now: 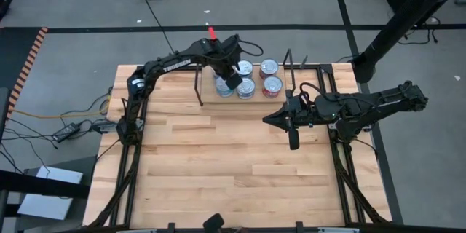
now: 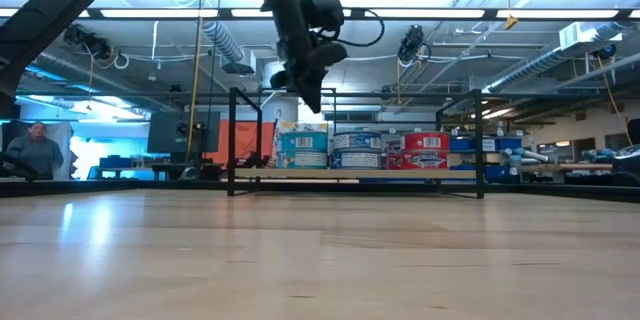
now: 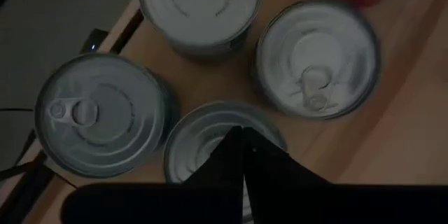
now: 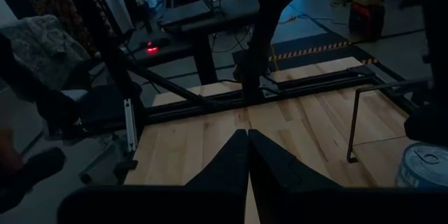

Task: Stack canned seafood by type on shelf
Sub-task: Stack the yellow-blue tuna can on top of the yellow-blue tuna can on the shelf

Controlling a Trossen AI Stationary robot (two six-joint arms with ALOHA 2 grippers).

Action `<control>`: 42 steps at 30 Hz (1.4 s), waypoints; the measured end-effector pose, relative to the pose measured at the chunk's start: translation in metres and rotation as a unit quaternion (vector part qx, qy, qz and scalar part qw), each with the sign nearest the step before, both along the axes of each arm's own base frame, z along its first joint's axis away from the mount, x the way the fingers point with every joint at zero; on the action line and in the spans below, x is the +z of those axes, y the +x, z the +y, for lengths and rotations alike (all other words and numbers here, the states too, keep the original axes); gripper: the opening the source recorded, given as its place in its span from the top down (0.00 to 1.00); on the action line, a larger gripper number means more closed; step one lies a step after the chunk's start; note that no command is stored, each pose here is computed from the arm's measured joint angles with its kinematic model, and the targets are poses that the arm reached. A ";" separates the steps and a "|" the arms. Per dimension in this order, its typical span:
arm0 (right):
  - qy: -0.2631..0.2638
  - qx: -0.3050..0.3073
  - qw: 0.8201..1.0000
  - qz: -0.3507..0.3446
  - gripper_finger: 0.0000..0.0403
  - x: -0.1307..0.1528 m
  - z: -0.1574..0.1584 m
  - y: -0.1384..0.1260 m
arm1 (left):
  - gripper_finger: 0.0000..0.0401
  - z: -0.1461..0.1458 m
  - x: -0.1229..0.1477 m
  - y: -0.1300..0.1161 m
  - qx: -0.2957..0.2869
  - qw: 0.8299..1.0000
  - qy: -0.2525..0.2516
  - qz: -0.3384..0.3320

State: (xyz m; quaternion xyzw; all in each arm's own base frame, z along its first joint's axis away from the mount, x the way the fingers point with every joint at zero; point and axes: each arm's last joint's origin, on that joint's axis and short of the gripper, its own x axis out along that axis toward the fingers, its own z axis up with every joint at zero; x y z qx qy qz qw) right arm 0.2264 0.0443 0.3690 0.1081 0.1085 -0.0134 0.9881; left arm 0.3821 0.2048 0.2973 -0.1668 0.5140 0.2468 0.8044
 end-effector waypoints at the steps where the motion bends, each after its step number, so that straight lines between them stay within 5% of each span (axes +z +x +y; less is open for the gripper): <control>1: 0.000 0.000 1.000 0.000 0.94 0.000 0.000 0.000 | 0.99 0.000 -0.003 0.000 -0.002 1.000 -0.002 0.003; 17: -0.004 -0.002 1.000 0.000 0.94 0.000 -0.002 0.000 | 1.00 -0.004 -0.029 -0.002 -0.123 0.990 0.024 0.065; 42: 0.001 -0.003 1.000 -0.004 0.94 0.001 -0.002 0.000 | 1.00 -0.012 -0.049 -0.002 -0.155 0.976 -0.007 0.156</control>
